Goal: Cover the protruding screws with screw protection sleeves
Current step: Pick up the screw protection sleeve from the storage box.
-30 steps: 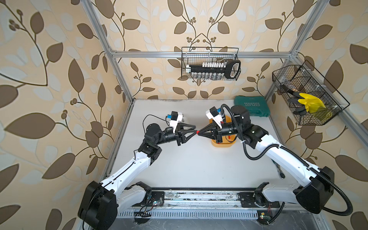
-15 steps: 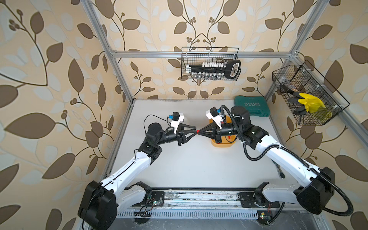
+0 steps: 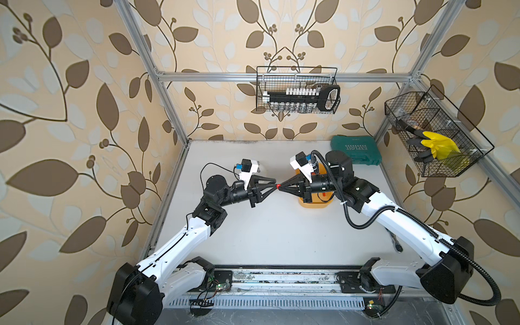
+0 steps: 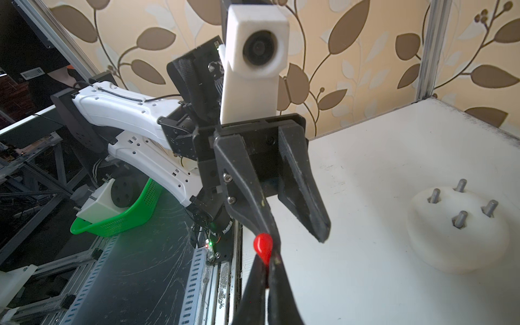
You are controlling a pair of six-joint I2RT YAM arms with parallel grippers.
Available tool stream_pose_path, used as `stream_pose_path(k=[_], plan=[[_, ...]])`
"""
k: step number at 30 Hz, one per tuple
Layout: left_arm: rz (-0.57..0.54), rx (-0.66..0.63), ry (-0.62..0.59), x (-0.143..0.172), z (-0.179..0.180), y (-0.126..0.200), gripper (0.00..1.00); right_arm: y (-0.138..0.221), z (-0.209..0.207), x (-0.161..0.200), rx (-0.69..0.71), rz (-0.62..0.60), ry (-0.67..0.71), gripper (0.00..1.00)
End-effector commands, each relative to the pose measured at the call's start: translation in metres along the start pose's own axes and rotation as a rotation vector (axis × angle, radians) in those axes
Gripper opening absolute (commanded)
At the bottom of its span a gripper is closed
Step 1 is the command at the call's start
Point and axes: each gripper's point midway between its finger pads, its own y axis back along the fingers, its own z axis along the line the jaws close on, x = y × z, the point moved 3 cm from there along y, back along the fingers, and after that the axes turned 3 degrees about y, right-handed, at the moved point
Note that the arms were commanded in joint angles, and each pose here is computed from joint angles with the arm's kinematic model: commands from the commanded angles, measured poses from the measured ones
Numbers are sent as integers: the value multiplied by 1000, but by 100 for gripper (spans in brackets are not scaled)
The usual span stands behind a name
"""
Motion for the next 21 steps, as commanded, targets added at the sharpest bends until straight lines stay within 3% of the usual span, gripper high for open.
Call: stream_pose_path(k=[1, 7, 21], plan=[[-56, 39, -103, -17, -19, 3, 30, 0, -4, 8, 35, 12, 9, 4], [-81, 43, -118, -25, -24, 8, 30, 5, -4, 9, 58, 5, 8, 4], [29, 209, -72, -16, -31, -6, 40, 6, 3, 6, 11, -7, 4, 4]])
